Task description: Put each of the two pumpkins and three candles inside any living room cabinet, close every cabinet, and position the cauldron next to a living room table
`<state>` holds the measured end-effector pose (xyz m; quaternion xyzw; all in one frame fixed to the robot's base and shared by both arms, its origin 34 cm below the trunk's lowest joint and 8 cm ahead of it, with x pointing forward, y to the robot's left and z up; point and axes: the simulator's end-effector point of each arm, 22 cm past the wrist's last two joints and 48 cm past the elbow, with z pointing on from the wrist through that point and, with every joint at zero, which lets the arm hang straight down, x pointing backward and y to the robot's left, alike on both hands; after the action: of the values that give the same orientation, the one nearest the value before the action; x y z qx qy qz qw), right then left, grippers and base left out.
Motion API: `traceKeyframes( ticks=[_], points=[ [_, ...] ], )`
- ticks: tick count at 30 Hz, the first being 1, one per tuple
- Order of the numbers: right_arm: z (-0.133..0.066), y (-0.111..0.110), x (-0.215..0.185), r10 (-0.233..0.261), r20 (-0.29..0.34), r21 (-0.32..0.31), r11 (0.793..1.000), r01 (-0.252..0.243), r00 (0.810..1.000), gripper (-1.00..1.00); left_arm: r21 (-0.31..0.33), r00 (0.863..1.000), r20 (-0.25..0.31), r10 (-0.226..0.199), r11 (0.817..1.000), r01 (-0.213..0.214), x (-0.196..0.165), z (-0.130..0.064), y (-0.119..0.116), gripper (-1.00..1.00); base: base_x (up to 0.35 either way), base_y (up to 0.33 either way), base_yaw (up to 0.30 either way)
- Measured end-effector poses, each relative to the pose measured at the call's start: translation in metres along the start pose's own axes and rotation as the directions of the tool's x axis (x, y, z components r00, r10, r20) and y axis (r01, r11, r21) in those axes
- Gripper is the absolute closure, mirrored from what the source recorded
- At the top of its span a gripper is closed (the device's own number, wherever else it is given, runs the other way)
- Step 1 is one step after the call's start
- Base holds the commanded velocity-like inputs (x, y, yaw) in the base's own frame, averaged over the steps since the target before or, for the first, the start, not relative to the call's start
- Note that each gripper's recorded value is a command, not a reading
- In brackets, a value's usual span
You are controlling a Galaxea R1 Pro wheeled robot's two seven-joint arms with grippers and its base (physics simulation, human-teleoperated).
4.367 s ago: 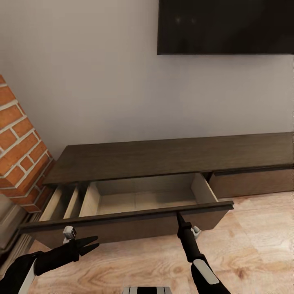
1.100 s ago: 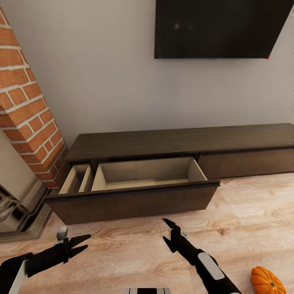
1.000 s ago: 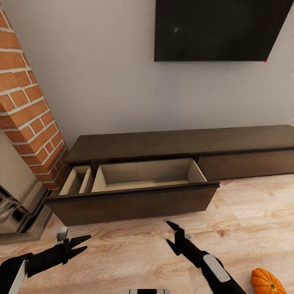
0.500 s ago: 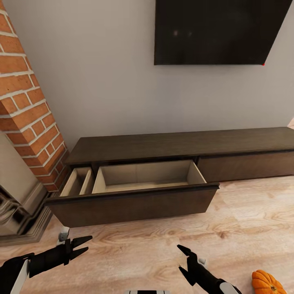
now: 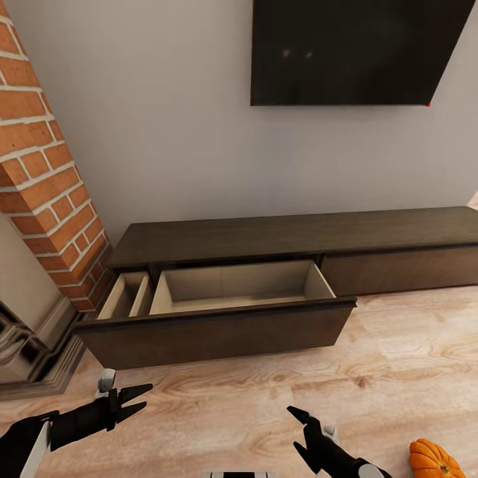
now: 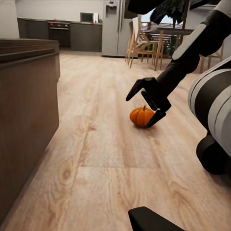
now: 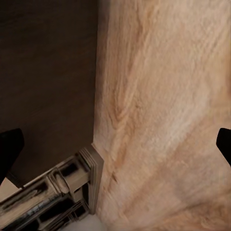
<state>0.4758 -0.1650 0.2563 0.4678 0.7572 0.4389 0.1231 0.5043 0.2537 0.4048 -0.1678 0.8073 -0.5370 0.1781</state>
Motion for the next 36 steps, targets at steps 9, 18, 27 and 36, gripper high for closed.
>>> traceKeyframes(
  ticks=[9, 18, 27, 36],
  points=[
    [-0.001, -0.001, -0.008, -0.019, 0.033, 0.002, 1.0, 0.019, 0.999, -1.0, 0.001, 1.0, 0.001, 0.003, 1.0, -0.003, 0.0, 0.0, 0.0, -1.0, -0.001, 0.0, 0.0],
    [-0.003, -0.002, -0.014, -0.029, 0.05, 0.002, 1.0, 0.029, 0.998, -1.0, 0.002, 1.0, -0.02, 0.011, 1.0, -0.011, 0.005, 0.005, -0.001, -1.0, -0.102, 0.0, -0.171],
    [-0.007, -0.004, -0.021, -0.039, 0.065, 0.009, 0.999, 0.039, 0.997, -1.0, 0.003, 0.999, -0.029, 0.014, 1.0, -0.014, 0.007, 0.007, -0.002, -1.0, -0.008, 0.0, -0.275],
    [-0.007, -0.002, -0.023, -0.042, 0.071, -0.003, 0.999, 0.042, 0.997, -1.0, 0.003, 0.999, -0.029, 0.014, 1.0, -0.014, 0.007, 0.007, -0.002, -1.0, 0.0, 0.0, -0.279]
  ],
)
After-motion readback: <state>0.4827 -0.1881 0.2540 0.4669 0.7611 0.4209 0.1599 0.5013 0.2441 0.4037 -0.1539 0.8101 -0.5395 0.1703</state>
